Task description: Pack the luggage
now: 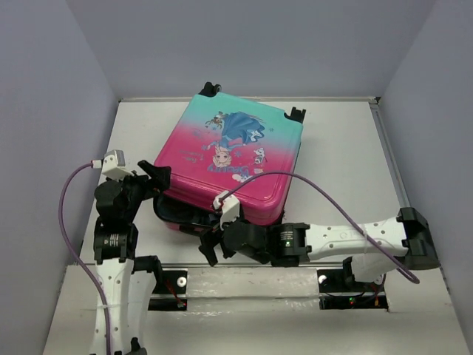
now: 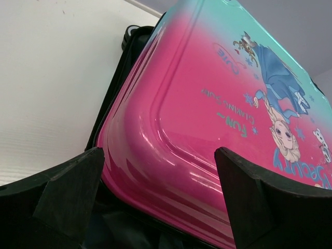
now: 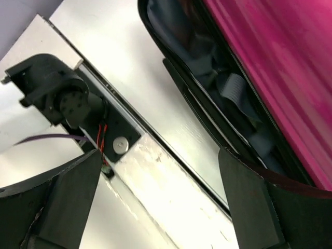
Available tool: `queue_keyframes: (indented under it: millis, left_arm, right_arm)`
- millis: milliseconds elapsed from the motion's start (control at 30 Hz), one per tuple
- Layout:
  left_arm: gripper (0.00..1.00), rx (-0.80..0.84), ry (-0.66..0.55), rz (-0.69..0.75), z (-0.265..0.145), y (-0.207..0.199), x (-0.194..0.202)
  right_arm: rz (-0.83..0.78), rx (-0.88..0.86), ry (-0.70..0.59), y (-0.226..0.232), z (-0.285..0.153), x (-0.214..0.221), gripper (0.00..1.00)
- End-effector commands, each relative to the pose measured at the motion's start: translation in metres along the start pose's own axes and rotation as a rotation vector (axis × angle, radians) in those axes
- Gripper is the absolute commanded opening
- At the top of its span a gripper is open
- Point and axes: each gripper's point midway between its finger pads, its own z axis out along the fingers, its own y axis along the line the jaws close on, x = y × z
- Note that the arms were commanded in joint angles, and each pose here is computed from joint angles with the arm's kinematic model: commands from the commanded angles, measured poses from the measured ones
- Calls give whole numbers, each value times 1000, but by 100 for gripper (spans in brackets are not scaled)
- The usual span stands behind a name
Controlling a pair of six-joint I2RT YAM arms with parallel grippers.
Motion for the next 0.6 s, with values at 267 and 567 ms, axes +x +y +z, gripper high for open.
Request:
queue_keyframes:
  millis: [267, 567]
  left_arm:
    - [99, 44, -102, -48, 29, -26, -60]
    - [99, -14, -119, -155, 67, -14, -77]
  right_arm:
    - [88, 217, -241, -141, -90, -116, 15]
    - [235, 541, -377, -289, -146, -161, 97]
